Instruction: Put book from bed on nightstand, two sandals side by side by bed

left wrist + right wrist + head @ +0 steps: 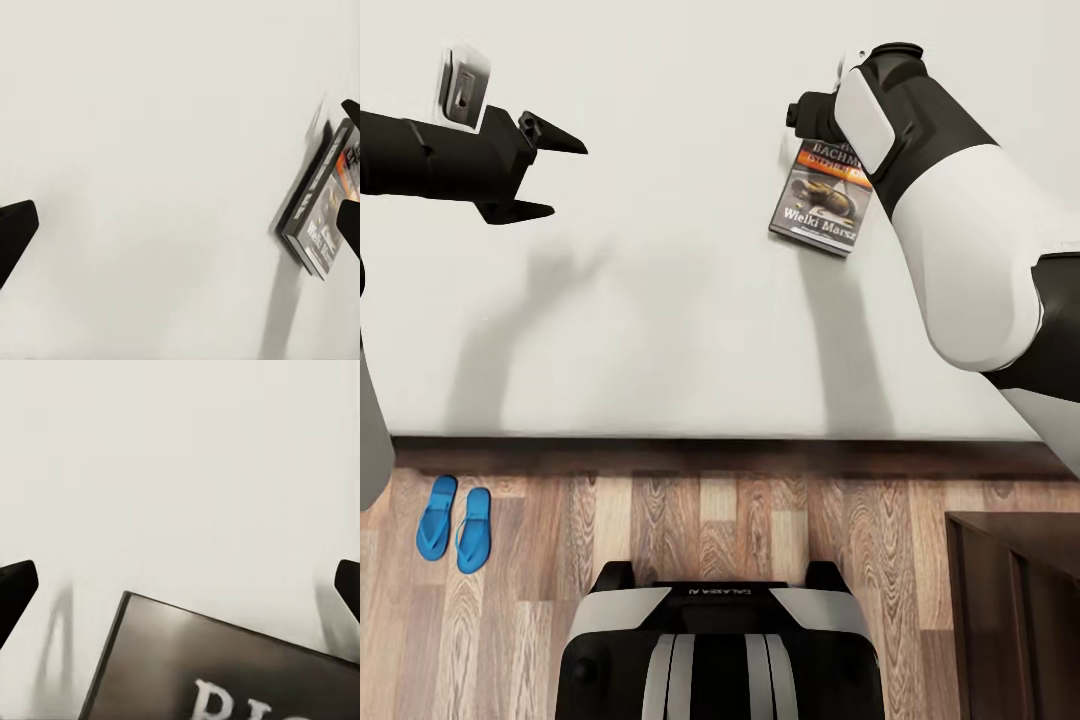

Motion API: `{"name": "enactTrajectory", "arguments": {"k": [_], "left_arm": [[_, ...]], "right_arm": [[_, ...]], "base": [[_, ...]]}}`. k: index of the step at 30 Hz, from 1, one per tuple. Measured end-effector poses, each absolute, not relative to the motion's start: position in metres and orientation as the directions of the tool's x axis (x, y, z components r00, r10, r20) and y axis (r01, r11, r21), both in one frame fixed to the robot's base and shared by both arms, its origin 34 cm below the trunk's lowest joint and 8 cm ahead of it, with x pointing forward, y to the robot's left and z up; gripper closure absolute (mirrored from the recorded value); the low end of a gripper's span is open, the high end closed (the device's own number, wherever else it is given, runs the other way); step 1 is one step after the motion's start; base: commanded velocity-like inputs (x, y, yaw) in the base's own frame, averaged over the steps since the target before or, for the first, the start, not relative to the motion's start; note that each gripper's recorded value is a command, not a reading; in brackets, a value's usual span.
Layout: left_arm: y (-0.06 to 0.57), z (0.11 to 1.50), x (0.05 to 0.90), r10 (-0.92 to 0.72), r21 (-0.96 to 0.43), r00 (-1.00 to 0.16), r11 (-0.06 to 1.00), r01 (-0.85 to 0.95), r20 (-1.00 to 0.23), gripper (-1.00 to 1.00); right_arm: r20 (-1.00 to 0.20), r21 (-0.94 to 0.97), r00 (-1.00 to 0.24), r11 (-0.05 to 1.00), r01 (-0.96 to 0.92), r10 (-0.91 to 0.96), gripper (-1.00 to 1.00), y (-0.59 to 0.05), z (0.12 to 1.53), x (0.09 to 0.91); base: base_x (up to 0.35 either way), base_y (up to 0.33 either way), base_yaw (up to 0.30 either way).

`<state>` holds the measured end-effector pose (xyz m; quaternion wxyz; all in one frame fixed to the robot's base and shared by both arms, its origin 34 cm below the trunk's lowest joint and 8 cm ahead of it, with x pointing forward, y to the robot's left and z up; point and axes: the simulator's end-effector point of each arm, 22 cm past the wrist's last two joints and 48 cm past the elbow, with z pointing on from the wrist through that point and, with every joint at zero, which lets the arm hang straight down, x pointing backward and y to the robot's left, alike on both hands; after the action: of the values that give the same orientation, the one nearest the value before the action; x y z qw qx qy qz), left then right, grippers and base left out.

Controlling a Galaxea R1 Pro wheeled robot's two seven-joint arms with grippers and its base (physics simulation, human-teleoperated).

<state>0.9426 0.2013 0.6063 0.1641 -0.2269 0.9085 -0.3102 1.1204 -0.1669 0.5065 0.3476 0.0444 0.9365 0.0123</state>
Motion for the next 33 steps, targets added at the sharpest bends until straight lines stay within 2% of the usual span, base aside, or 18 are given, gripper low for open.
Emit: {"name": "enactTrajectory", "arguments": {"k": [16, 33], "left_arm": [[0.2006, 0.6066, 0.9427, -0.515, -0.641, -0.843, 0.701, -0.311, -0.154, -1.0], [0.2007, 0.6071, 0.9426, -0.515, -0.641, -0.843, 0.702, -0.311, -0.155, -1.0]], "right_arm": [[-0.648, 0.053, -0.757, 0.996, 0.073, 0.09, -1.0, -0.1659, 0.506, 1.12], [-0.648, 0.053, -0.757, 0.996, 0.071, 0.088, -1.0, -0.1655, 0.5064, 1.1199]], "base": [[-0.249, 0.0, 0.0], [-0.05, 0.0, 0.0]]}}
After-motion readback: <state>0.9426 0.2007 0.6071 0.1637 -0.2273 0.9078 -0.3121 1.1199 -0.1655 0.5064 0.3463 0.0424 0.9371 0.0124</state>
